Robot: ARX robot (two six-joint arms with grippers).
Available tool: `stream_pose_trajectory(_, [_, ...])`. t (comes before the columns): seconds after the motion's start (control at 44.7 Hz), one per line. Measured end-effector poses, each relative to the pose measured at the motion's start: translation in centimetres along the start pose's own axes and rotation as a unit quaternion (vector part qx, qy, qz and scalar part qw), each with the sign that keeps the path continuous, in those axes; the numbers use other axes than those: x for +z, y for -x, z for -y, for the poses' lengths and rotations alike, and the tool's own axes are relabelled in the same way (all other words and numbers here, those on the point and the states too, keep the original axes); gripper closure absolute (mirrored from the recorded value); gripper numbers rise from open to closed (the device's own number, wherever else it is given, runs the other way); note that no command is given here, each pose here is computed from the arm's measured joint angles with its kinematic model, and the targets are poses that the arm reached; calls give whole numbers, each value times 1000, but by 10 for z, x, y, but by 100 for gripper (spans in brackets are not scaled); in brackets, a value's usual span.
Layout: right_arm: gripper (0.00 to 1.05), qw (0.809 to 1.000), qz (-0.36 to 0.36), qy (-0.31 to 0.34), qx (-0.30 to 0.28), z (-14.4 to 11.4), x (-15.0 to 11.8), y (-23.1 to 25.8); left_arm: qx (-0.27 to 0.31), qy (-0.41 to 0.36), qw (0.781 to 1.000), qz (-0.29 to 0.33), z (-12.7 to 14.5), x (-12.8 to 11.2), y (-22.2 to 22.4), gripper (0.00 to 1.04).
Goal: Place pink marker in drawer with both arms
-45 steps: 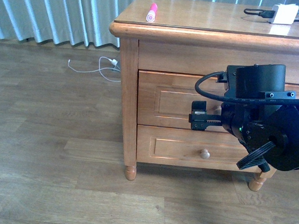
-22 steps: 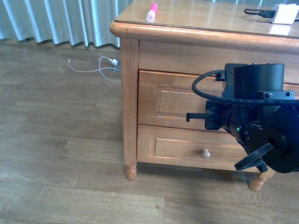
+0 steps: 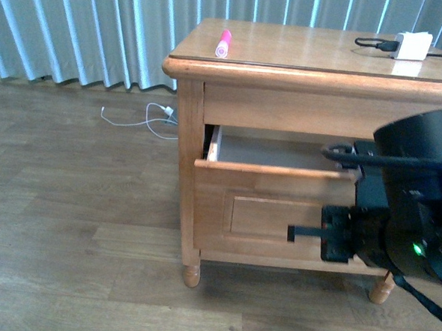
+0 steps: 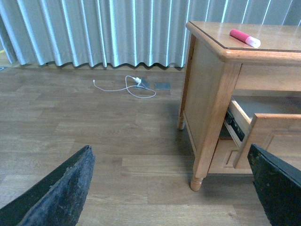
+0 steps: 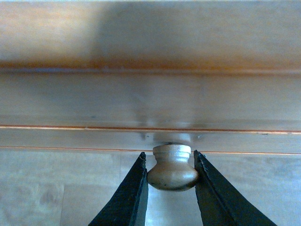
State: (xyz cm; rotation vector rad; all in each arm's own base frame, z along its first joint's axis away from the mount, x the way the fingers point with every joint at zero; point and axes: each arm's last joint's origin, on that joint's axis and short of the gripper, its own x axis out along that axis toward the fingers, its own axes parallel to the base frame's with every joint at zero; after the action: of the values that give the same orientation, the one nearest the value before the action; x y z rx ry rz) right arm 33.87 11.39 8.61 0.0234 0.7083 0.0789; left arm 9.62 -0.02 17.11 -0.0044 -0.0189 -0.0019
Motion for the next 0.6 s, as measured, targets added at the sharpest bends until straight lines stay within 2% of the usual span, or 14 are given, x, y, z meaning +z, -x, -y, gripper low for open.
stream_pose_trajectory(0.157, [81, 999, -26, 18, 34, -1, -25, 37, 0, 0, 1000, 0, 0, 0, 0, 6])
stream_pose_trajectory(0.246, [65, 998, -20, 24, 47, -1, -35, 58, 0, 0, 1000, 0, 0, 0, 0, 6])
stream_pose_trajectory(0.358, [44, 997, 9, 18, 72, -2, -34, 87, 0, 0, 1000, 0, 0, 0, 0, 6])
stream_pose_trajectory(0.537, [7, 996, 37, -16, 82, 11, -32, 139, 0, 0, 1000, 0, 0, 0, 0, 6])
stream_pose_trajectory(0.604, [9, 994, 56, -26, 93, 16, -28, 160, 0, 0, 1000, 0, 0, 0, 0, 6])
